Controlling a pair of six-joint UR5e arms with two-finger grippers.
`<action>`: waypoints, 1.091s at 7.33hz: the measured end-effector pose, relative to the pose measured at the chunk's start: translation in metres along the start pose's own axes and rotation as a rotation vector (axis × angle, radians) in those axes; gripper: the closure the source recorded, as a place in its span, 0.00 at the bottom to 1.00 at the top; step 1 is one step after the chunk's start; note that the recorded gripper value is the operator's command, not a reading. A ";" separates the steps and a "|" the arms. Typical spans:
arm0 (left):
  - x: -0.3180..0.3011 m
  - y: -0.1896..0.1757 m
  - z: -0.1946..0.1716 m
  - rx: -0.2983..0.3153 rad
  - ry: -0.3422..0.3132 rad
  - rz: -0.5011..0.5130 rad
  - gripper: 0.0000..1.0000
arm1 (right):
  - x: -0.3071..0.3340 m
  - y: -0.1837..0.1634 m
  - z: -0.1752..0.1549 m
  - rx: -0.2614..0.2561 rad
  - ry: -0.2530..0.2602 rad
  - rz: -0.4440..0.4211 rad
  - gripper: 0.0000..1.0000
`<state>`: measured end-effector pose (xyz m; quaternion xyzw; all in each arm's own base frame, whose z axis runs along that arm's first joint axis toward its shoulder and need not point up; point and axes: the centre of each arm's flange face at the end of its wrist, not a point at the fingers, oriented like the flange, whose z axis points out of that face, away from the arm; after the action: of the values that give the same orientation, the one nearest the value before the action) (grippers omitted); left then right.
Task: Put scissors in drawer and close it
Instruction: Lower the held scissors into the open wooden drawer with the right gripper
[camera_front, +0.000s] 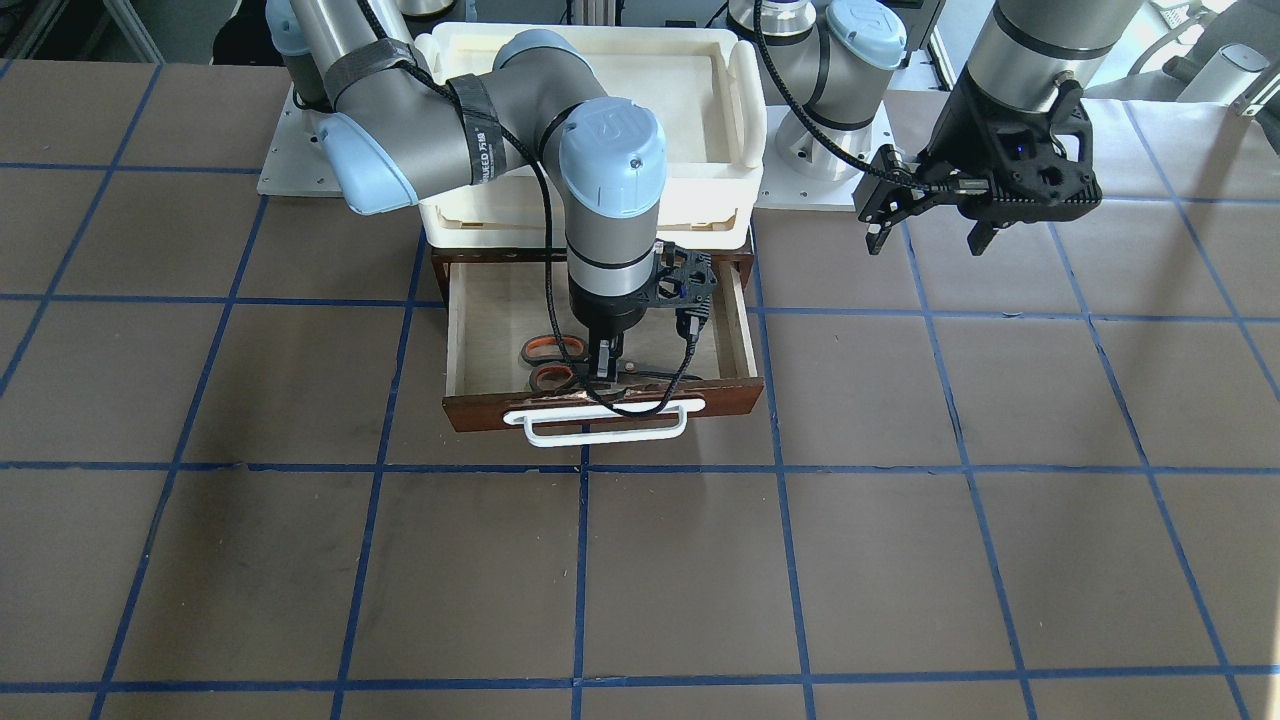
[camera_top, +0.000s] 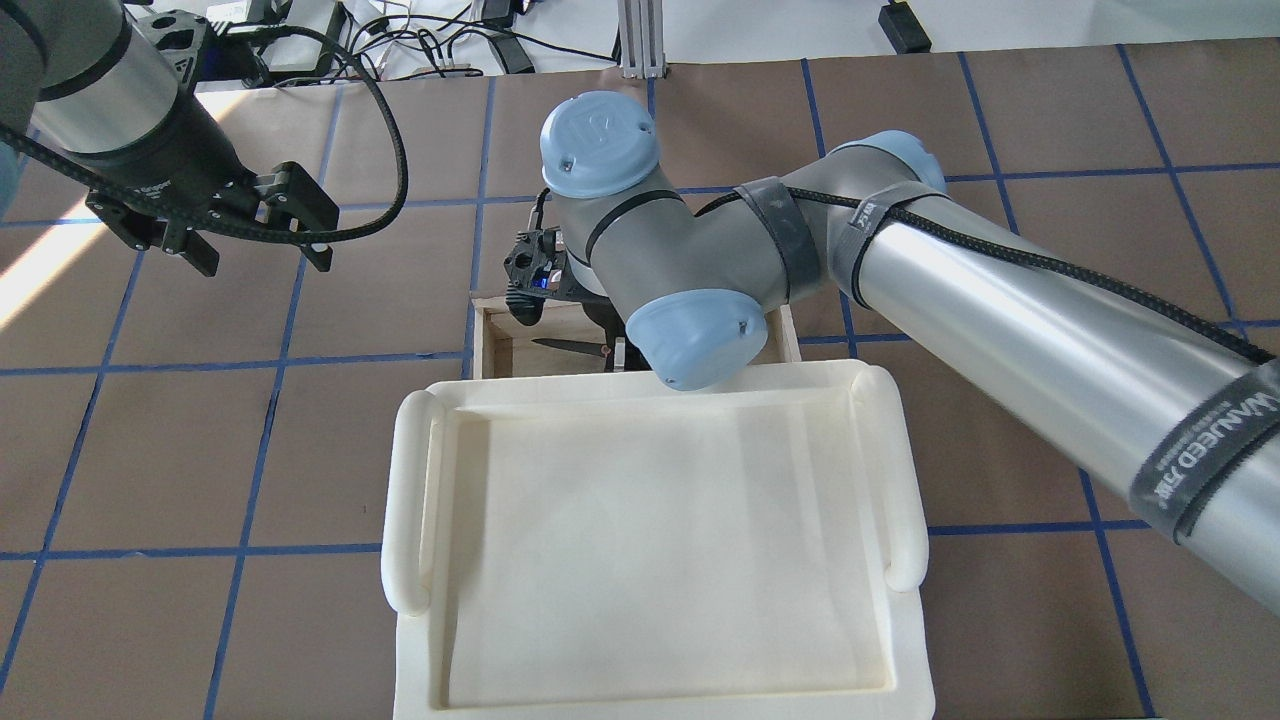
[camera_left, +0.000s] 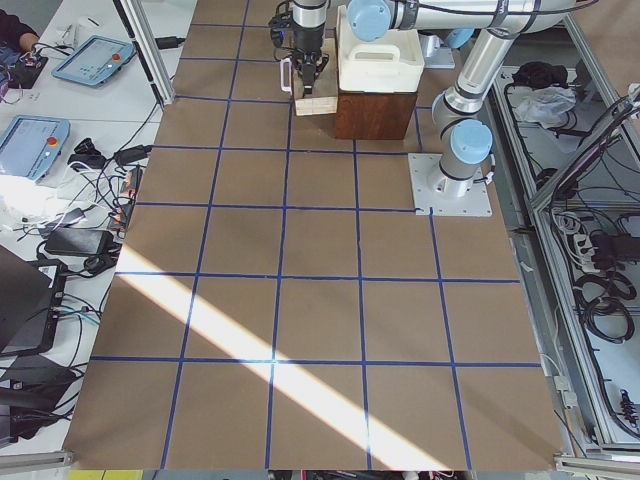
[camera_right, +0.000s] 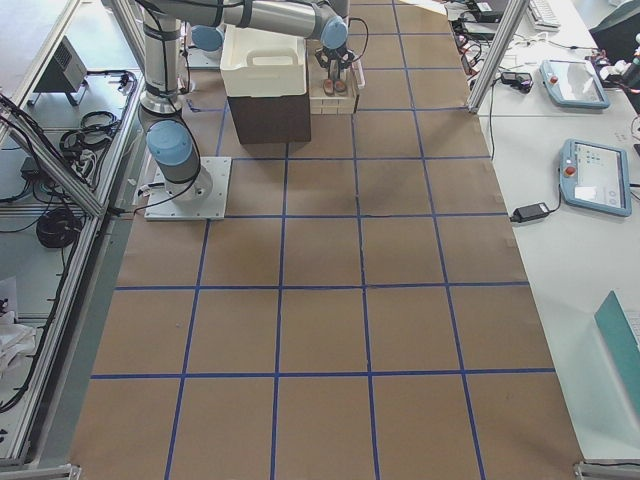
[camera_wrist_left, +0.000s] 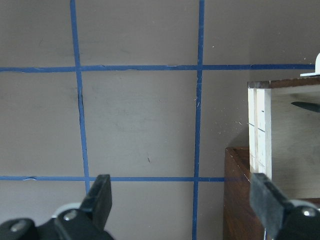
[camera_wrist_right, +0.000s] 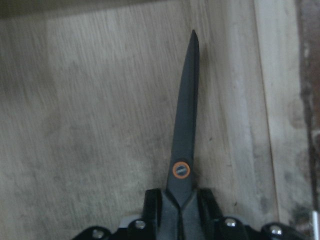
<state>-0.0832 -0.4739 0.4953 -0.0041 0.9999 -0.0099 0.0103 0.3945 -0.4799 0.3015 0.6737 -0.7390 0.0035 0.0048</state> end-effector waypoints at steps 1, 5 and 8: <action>0.000 0.000 0.000 0.000 0.000 0.000 0.00 | 0.000 0.000 0.000 0.000 0.000 0.000 0.85; 0.001 0.000 0.000 0.001 0.000 -0.004 0.00 | -0.004 -0.003 -0.001 0.003 0.001 -0.008 0.39; 0.001 0.001 -0.001 -0.001 -0.002 0.000 0.00 | -0.013 -0.014 0.000 0.002 0.002 -0.032 0.29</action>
<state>-0.0838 -0.4730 0.4959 -0.0039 0.9999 -0.0096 0.0111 0.4094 -0.4679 0.3015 0.6856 -0.7280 0.0047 0.0048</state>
